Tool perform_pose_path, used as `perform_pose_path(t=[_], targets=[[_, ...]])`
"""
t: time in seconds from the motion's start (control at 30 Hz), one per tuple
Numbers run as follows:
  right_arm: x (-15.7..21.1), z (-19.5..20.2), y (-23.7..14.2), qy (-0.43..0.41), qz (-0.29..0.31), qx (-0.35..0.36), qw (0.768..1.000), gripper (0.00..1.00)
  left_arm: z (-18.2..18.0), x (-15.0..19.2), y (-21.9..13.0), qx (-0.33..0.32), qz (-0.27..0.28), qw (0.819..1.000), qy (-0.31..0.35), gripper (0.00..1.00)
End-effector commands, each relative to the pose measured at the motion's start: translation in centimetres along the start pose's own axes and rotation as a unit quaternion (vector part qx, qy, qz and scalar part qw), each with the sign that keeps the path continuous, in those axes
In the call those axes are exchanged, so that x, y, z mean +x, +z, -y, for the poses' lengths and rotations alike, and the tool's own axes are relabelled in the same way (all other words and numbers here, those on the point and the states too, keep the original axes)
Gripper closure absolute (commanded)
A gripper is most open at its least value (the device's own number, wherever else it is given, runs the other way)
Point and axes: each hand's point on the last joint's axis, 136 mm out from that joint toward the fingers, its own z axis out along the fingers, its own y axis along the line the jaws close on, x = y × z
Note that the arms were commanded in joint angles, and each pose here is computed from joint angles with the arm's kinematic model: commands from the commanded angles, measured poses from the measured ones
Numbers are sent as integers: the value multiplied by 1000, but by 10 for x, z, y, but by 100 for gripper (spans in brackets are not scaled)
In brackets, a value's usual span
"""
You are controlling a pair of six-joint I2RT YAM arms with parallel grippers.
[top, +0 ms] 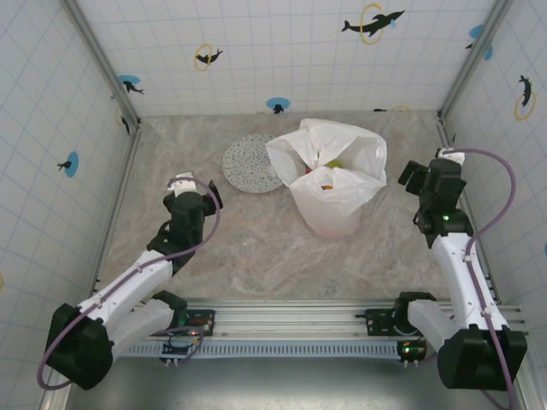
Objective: Place the fruits into the plastic bag
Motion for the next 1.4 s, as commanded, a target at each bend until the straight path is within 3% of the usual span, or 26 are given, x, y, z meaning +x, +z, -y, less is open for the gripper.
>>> perform_pose_path(t=[0.0, 0.23, 0.5, 0.73, 0.93, 1.13, 1.37], targets=[[6, 13, 10, 0, 23, 36, 999, 0, -15, 7, 7, -30, 1, 1000, 6, 2], [57, 20, 30, -6, -15, 46, 999, 0, -40, 32, 23, -73, -22, 997, 8, 2], [121, 21, 46, -2, -53, 34, 998, 0, -68, 57, 30, -114, -23, 992, 54, 2], [162, 11, 56, -13, -76, 9, 997, 0, -73, 88, 41, -83, -48, 994, 58, 2], [177, 5, 57, -38, -55, -14, 998, 0, -65, 88, 51, -52, -53, 995, 72, 2], [174, 0, 47, -43, 4, -46, 998, 0, -78, 99, 45, -71, -52, 992, 88, 2], [166, 1, 41, -54, 50, -55, 996, 0, -78, 106, 38, -35, -6, 997, 66, 3]])
